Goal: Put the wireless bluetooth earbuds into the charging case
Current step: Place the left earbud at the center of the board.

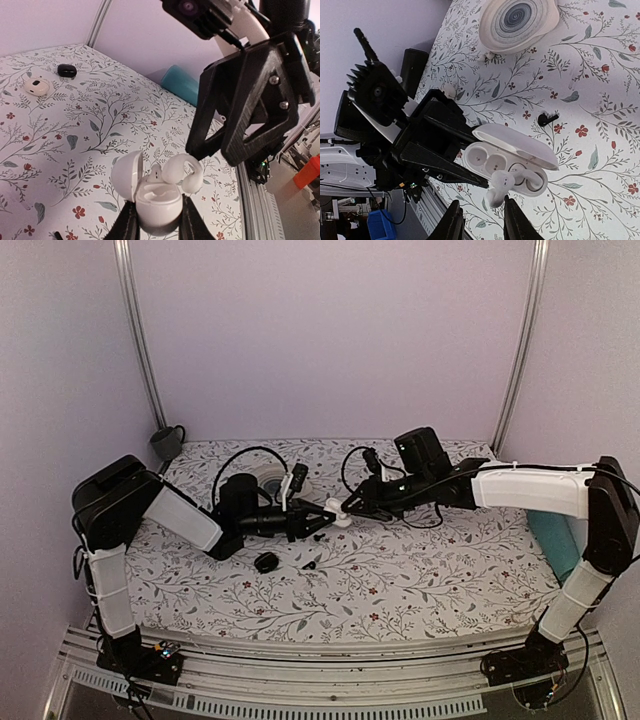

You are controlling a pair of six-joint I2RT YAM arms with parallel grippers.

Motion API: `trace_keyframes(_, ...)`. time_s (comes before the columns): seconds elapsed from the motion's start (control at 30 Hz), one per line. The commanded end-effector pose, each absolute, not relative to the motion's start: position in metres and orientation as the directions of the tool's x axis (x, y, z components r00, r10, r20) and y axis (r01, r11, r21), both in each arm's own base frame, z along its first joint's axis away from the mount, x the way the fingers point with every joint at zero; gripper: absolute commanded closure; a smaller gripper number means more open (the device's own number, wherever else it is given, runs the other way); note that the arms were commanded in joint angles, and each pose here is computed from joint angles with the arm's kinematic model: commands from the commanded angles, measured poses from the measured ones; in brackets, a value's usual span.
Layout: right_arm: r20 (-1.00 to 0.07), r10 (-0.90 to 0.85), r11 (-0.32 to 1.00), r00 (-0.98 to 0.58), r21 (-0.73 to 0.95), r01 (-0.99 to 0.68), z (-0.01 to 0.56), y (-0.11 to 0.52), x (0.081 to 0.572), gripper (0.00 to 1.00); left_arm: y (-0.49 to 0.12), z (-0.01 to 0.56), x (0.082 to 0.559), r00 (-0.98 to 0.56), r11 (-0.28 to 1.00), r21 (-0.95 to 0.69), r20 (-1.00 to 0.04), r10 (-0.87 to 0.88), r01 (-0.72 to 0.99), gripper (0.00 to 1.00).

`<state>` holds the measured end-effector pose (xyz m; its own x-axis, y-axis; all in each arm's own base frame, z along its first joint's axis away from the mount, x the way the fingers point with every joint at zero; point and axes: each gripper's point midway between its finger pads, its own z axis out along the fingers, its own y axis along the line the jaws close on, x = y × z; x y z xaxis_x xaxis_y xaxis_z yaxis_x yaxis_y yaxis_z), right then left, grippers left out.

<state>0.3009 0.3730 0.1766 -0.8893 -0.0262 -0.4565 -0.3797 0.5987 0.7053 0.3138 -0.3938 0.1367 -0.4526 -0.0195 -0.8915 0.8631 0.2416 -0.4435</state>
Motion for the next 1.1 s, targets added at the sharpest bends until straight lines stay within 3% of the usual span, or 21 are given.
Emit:
trace_keyframes(0.0, -0.427, -0.017, 0.634, -0.904, 0.694, -0.34, 0.169, 0.372, 0.303, 0.71, -0.395, 0.157, 0.312, -0.398, 0.23, -0.396, -0.916, -0.04, 0.889, 1.0)
trace_keyframes(0.6, -0.44, -0.011, 0.614, -0.898, 0.706, -0.353, 0.177, 0.384, 0.307, 0.73, -0.398, 0.157, 0.305, -0.37, 0.225, -0.363, -0.929, -0.01, 0.904, 1.0)
trace_keyframes(0.8, -0.429, -0.019, 0.616, -0.903, 0.706, -0.349, 0.173, 0.383, 0.303, 0.9, -0.397, 0.158, 0.304, -0.361, 0.226, -0.354, -0.933, -0.012, 0.907, 1.0)
trace_keyframes(1.07, -0.451, -0.033, 0.634, -0.892, 0.68, -0.368, 0.173, 0.377, 0.302, 0.96, -0.398, 0.166, 0.301, -0.302, 0.211, -0.298, -0.953, -0.018, 0.931, 1.0)
